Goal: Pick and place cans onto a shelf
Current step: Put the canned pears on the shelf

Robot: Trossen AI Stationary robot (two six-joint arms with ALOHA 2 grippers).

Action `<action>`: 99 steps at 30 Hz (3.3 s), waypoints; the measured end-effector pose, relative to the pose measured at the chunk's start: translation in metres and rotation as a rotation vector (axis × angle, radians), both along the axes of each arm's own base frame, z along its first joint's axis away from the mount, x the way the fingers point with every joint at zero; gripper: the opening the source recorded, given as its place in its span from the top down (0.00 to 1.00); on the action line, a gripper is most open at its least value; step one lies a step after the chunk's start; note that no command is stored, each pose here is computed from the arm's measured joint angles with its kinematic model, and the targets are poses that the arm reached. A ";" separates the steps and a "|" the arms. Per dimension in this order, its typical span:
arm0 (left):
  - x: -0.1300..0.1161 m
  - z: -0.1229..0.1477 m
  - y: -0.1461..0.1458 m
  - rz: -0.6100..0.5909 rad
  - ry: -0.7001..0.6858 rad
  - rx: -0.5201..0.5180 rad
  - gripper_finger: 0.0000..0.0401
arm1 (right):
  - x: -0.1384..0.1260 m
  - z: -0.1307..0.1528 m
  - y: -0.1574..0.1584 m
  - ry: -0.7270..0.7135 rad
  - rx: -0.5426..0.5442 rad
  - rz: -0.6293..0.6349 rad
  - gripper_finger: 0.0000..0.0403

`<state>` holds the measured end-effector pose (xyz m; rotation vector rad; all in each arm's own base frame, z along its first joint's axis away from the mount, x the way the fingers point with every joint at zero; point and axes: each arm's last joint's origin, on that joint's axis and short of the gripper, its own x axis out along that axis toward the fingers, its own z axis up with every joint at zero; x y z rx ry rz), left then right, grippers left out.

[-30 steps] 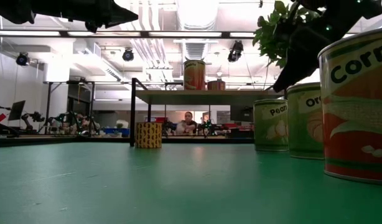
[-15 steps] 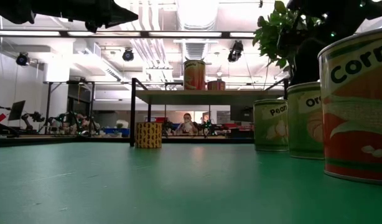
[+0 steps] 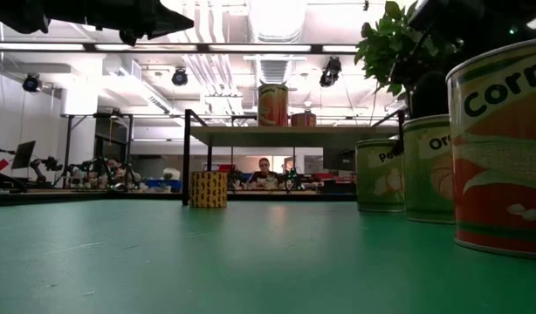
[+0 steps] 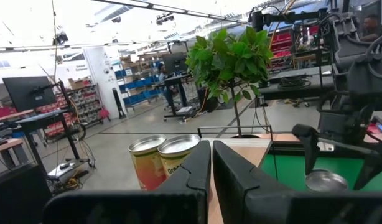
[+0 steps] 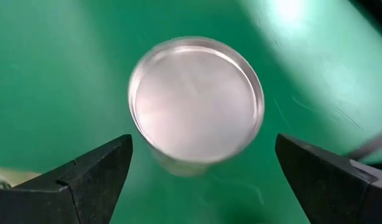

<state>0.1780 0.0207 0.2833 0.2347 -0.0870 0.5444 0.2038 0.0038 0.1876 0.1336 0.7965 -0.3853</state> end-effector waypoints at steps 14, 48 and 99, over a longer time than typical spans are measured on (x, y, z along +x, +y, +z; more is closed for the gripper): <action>0.000 0.001 0.000 0.002 -0.009 0.010 1.00 | 0.003 -0.007 0.000 -0.136 -0.018 0.014 0.05; 0.000 0.001 0.000 0.002 -0.009 0.011 1.00 | 0.051 0.087 0.003 -0.288 -0.065 0.059 0.26; 0.000 0.001 0.000 0.002 -0.002 0.011 1.00 | 0.152 0.130 -0.087 -0.154 -0.132 -0.232 0.22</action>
